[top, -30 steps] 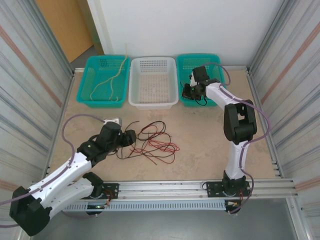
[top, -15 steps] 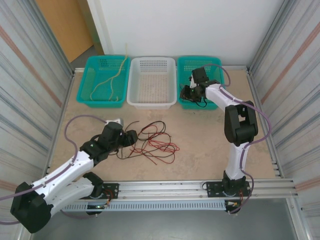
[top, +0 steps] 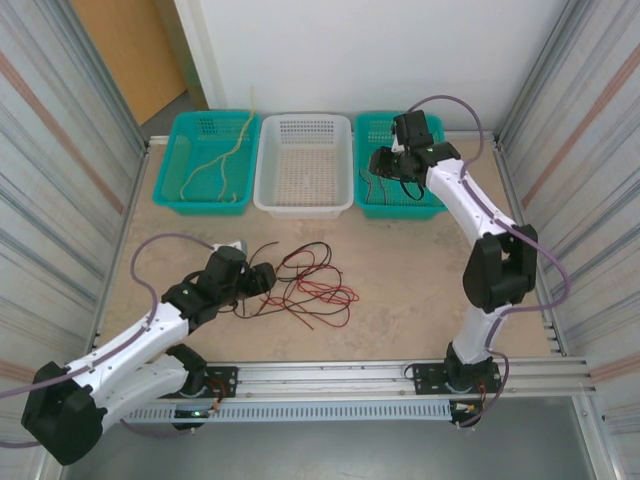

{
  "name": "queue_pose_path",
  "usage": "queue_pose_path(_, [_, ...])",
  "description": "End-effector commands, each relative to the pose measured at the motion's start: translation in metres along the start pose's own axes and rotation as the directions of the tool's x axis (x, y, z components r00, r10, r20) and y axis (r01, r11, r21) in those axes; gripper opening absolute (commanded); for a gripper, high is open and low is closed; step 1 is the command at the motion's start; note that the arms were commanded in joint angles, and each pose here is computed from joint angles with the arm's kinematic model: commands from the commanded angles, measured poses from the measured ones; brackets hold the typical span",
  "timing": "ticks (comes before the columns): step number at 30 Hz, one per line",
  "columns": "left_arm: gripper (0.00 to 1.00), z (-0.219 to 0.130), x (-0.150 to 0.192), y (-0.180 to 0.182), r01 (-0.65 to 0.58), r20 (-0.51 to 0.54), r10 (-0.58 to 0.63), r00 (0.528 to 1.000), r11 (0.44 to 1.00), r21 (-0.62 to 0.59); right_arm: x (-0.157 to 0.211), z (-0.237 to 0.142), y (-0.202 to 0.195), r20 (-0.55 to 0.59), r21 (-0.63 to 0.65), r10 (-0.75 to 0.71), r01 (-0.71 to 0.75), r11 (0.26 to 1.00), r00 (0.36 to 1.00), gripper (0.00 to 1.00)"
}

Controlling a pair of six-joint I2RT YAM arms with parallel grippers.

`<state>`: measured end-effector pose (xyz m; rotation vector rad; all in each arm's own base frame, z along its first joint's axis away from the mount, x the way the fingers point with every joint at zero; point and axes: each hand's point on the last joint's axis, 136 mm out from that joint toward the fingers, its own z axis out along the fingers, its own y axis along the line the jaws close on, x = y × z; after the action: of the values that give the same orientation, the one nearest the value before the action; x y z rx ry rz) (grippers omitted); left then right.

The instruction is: Untangle the cables

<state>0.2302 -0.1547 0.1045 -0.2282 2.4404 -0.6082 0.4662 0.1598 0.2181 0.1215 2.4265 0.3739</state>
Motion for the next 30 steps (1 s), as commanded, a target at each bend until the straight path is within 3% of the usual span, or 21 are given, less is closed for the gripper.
queue_pose_path(1, [0.64,0.005,0.002,-0.003,0.021,-0.021,-0.021,1.000,1.000,0.019,0.015,-0.040,0.009,0.030,0.040,-0.083,0.082,0.996,0.996,0.46])
queue_pose_path(6, [0.62,0.012,0.008,-0.005,0.016,-0.045,-0.016,0.999,1.000,0.016,0.064,-0.088,0.036,0.061,-0.023,-0.134,0.136,0.990,0.989,0.51])
queue_pose_path(9, [0.60,0.018,0.013,-0.004,0.015,-0.069,-0.014,0.998,1.000,0.010,0.105,-0.102,0.041,0.045,-0.060,-0.133,0.135,0.989,0.990,0.63])
queue_pose_path(18, [0.54,0.014,-0.015,0.006,0.000,-0.024,-0.002,1.000,0.998,-0.065,0.196,-0.110,0.027,-0.037,-0.130,-0.026,0.021,0.991,0.999,0.62])
queue_pose_path(30, [0.49,0.035,-0.025,-0.011,-0.049,-0.100,0.043,0.994,0.997,-0.067,0.214,-0.120,-0.010,-0.007,-0.057,0.034,-0.035,0.998,0.999,0.64])
